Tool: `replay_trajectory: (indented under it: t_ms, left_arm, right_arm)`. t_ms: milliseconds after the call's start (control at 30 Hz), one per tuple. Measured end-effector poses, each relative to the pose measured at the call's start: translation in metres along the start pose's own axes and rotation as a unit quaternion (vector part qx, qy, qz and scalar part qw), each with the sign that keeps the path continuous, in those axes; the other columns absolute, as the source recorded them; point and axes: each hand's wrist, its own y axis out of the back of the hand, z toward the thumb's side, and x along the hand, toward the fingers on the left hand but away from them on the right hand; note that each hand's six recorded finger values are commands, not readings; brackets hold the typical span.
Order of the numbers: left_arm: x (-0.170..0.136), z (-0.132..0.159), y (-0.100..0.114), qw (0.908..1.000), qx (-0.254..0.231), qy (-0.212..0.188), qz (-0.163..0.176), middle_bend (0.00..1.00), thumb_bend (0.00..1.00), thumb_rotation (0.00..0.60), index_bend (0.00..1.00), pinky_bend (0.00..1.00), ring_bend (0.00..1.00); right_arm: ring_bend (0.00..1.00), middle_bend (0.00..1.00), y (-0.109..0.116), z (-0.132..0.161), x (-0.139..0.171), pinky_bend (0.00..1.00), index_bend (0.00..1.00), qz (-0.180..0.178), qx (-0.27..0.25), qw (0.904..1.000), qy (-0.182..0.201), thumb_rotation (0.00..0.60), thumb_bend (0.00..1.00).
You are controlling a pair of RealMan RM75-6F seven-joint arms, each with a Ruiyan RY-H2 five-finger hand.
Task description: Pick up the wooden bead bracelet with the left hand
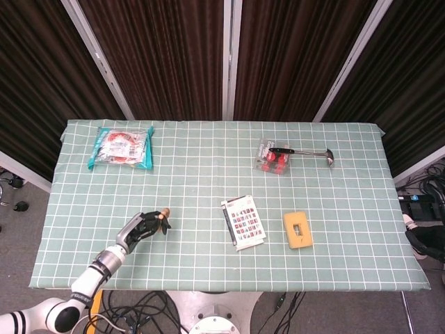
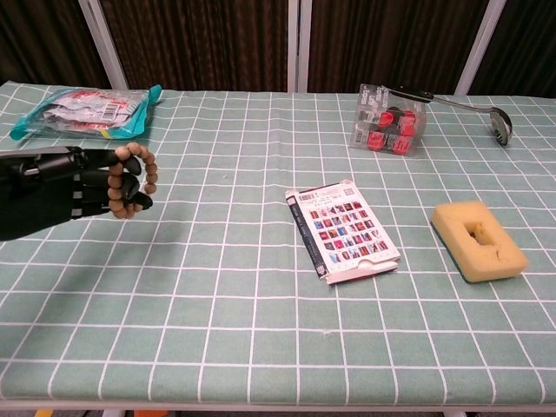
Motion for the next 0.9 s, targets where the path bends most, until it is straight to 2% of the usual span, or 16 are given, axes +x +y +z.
replay_trajectory:
  t_ms: [233,267,333,400,433,500,633,767,867,900]
  left_arm:
    - [-0.001,0.001,-0.001,1.0,-0.002,-0.001,-0.007,0.56,0.93,0.502,0.47,0.12,0.35]
    - [-0.001,0.001,-0.002,1.0,-0.003,-0.002,-0.007,0.56,0.93,0.481,0.47,0.12,0.35]
    - [-0.001,0.002,-0.002,0.9999,-0.008,-0.003,-0.008,0.56,0.91,0.367,0.46,0.12,0.34]
    - [-0.001,0.003,-0.002,0.9998,-0.014,-0.004,-0.009,0.55,0.87,0.225,0.45,0.12,0.33]
    - [-0.001,0.003,-0.002,0.9998,-0.016,-0.005,-0.01,0.54,0.85,0.188,0.44,0.12,0.32]
    - [-0.001,0.004,-0.001,0.9998,-0.013,-0.007,-0.011,0.53,0.8,0.155,0.43,0.12,0.31]
    - [0.0,0.006,0.003,0.9997,0.015,-0.017,-0.009,0.5,0.76,0.13,0.4,0.12,0.29]
    - [0.001,0.008,0.009,0.997,0.072,-0.029,-0.004,0.45,0.73,0.132,0.37,0.12,0.25]
    - [0.004,0.008,0.014,0.9904,0.132,-0.042,0.008,0.41,0.72,0.152,0.35,0.12,0.21]
    - [0.005,0.008,0.017,0.9856,0.162,-0.047,0.015,0.39,0.71,0.164,0.34,0.12,0.2]
  right_arm:
    - [0.0,0.02,0.0,0.0,0.0,0.0,0.0,0.0,0.0,1.0,0.001,0.6,0.1]
    - [0.0,0.02,0.0,0.0,0.0,0.0,0.0,0.0,0.0,1.0,0.0,0.6,0.1]
    - [0.0,0.02,0.0,0.0,0.0,0.0,0.0,0.0,0.0,1.0,0.0,0.6,0.1]
    - [0.0,0.02,0.0,0.0,0.0,0.0,0.0,0.0,0.0,1.0,-0.001,0.6,0.1]
    - [0.0,0.02,0.0,0.0,0.0,0.0,0.0,0.0,0.0,1.0,-0.001,0.6,0.1]
    - [0.0,0.02,0.0,0.0,0.0,0.0,0.0,0.0,0.0,1.0,-0.001,0.6,0.1]
    - [0.0,0.02,0.0,-0.001,0.001,0.0,0.0,0.0,-0.001,1.0,-0.002,0.6,0.1]
    - [0.0,0.02,0.0,-0.002,0.001,0.0,0.0,0.002,-0.001,1.0,-0.003,0.6,0.1]
    - [0.0,0.02,-0.003,-0.002,0.002,0.0,0.0,0.005,-0.002,1.0,-0.003,0.6,0.1]
    - [0.0,0.02,-0.003,-0.002,0.002,0.0,0.0,0.006,-0.002,1.0,-0.003,0.6,0.1]
